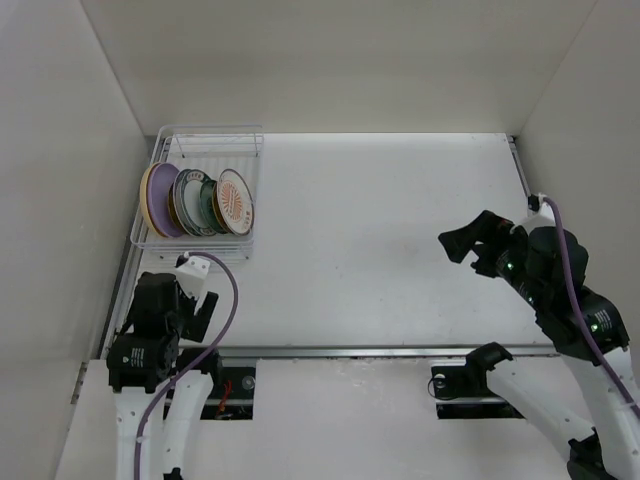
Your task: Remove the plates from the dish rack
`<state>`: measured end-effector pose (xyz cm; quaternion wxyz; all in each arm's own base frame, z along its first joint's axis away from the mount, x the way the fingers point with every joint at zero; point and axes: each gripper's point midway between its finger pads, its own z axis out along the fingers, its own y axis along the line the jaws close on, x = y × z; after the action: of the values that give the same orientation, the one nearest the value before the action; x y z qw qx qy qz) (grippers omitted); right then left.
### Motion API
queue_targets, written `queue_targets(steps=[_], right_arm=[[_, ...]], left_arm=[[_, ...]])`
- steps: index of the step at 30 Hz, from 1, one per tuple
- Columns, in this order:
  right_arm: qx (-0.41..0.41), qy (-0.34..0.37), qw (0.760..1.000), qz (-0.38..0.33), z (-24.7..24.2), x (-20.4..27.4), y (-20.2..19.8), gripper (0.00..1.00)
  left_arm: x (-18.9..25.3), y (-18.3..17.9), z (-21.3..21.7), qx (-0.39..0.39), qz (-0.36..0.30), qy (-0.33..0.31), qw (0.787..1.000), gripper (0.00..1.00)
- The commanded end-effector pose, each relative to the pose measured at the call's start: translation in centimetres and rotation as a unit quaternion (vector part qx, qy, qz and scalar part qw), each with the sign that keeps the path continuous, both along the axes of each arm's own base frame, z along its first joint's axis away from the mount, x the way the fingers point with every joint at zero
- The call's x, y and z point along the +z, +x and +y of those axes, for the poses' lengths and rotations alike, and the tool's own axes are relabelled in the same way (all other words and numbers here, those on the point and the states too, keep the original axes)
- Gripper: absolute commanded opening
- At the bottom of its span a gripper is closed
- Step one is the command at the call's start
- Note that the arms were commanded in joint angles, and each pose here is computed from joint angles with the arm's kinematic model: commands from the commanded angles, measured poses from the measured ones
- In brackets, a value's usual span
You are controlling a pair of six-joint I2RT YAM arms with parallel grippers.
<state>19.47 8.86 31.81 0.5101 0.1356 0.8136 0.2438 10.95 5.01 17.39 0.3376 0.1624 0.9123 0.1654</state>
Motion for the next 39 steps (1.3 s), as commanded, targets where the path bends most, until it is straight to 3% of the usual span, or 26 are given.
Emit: queue_targets(steps=[1,5,6,9,10,12,13,15,17,21,25,29,34,35,39], right_arm=[[0.002,0.008,0.999,-0.045,0.4,2.7,1.1,1.00],[0.005,0.003,0.998,-0.057,1.0,3.8,2.6,1.00],[0.007,0.001,0.998,-0.070,1.1,4.6,3.1,1.00],[0.025,-0.015,0.997,-0.078,2.1,5.5,4.6,1.00],[0.034,-0.023,0.997,-0.069,2.7,5.1,5.6,1.00],[0.046,-0.037,0.996,-0.071,3.3,5.3,6.7,1.00],[0.055,-0.037,0.995,-0.077,3.7,5.9,7.1,1.00],[0.069,-0.047,0.994,-0.067,4.8,5.2,8.8,1.00],[0.082,-0.051,0.993,-0.061,5.8,4.3,10.3,1.00],[0.096,-0.066,0.993,-0.031,7.0,1.9,12.3,1.00],[0.087,-0.077,0.993,-0.012,7.1,0.4,13.6,1.00],[0.083,-0.086,0.993,-0.007,7.1,-0.2,14.3,1.00],[0.088,-0.087,0.992,0.002,7.4,-0.9,14.6,1.00],[0.088,-0.087,0.992,0.002,7.4,-1.2,14.7,1.00],[0.088,-0.089,0.992,0.007,7.3,-1.4,14.4,0.99]], left_arm=[[1.6,0.2,0.8,0.040,-0.020,0.005,0.999,1.00],[2.1,0.6,0.8,0.016,0.001,0.018,1.000,1.00],[3.7,1.1,0.4,0.008,-0.017,0.009,1.000,1.00],[5.5,2.3,-2.1,-0.040,0.018,-0.044,0.998,1.00],[8.8,3.2,-2.8,-0.051,-0.014,-0.059,0.997,1.00],[10.3,5.7,-4.3,-0.066,0.024,-0.094,0.993,1.00],[14.2,7.0,-4.7,-0.073,-0.015,-0.104,0.992,0.98],[14.5,10.3,-6.3,-0.083,0.051,-0.140,0.985,0.91],[16.4,14.9,-7.2,-0.073,0.061,-0.165,0.982,0.84],[14.5,19.8,-9.5,-0.070,0.116,-0.179,0.974,0.75],[12.4,25.6,-10.7,-0.049,0.084,-0.161,0.982,0.71],[11.3,29.6,-8.5,0.020,0.035,-0.117,0.992,0.62],[8.0,31.6,-8.0,0.051,0.047,-0.102,0.992,0.56],[5.3,31.9,-7.9,0.062,0.080,-0.092,0.991,0.53],[3.2,31.6,-7.5,0.075,0.108,-0.089,0.987,0.52]])
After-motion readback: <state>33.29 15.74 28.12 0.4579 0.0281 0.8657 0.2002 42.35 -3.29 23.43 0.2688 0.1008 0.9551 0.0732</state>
